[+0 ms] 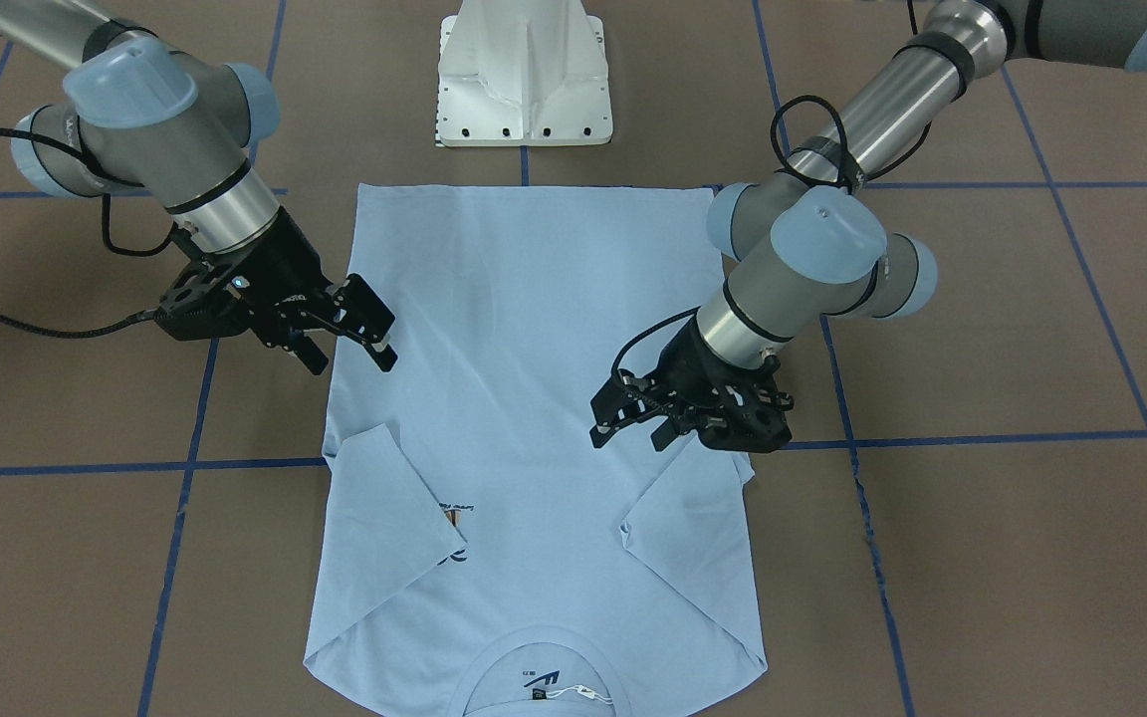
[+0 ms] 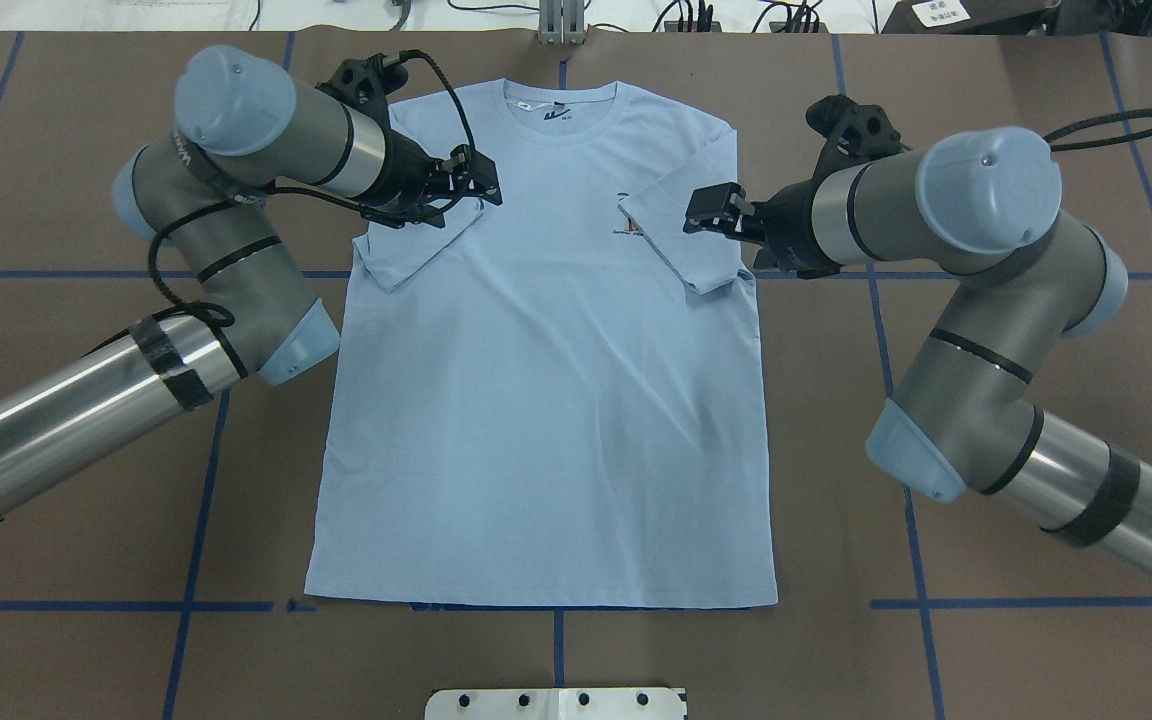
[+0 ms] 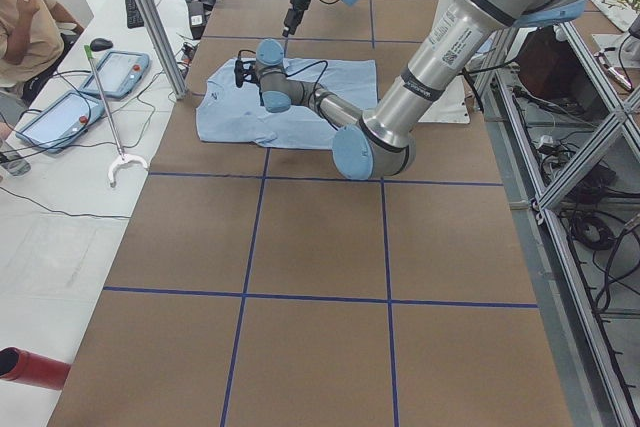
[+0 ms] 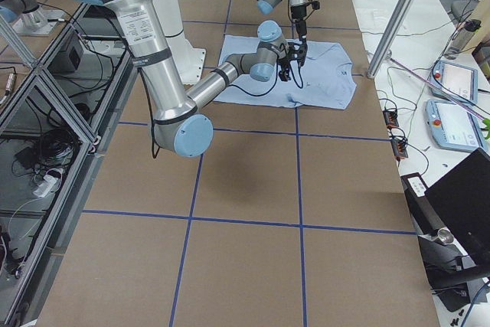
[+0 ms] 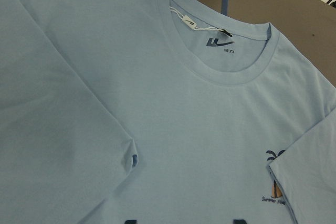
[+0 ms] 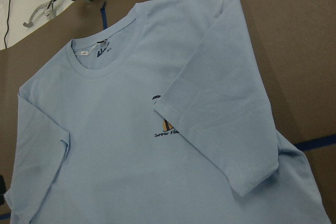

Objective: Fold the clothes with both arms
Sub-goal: 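Fold the other sleeve inward with the left gripper while the right gripper withdraws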

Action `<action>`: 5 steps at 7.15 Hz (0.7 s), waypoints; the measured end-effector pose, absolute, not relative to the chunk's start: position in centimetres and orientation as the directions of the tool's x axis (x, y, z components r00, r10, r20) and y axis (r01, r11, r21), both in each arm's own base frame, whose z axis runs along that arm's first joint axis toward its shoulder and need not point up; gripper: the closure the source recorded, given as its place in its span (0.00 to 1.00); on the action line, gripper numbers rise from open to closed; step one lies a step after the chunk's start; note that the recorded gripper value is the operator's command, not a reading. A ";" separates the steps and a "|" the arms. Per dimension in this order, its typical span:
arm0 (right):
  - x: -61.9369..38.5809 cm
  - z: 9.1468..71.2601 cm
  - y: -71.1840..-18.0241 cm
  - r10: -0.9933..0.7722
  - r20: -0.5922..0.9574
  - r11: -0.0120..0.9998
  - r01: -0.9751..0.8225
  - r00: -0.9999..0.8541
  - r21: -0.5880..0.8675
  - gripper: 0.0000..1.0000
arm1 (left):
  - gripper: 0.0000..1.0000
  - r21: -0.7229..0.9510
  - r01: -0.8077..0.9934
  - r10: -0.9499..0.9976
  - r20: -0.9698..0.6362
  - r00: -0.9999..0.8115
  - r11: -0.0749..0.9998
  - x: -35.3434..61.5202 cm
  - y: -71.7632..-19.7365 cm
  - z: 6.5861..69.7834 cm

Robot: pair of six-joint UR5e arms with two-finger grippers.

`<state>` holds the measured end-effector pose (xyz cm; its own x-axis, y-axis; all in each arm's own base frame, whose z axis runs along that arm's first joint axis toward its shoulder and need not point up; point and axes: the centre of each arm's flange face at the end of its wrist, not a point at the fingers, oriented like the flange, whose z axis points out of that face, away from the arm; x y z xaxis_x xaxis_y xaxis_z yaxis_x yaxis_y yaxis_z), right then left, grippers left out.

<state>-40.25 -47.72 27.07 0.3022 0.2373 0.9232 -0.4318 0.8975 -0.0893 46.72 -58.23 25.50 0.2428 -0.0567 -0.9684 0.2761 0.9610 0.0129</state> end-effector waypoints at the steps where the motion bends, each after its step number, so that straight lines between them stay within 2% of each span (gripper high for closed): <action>1: -42.3 25.9 -43.1 0.293 0.894 0.893 -0.432 0.339 -0.129 0.01 | 0.16 0.015 0.266 -0.048 -0.973 0.227 0.964 44.9 -56.0 25.6; 3: -47.0 26.5 -31.1 0.394 0.812 0.860 -0.485 0.430 -0.161 0.03 | 0.16 -0.011 0.202 -0.058 -0.973 0.225 0.979 42.6 -52.6 26.7; 5: -48.5 31.3 -22.7 0.468 0.742 0.833 -0.519 0.479 -0.190 0.10 | 0.12 -0.030 0.181 -0.072 -0.970 0.232 0.983 42.0 -51.5 28.0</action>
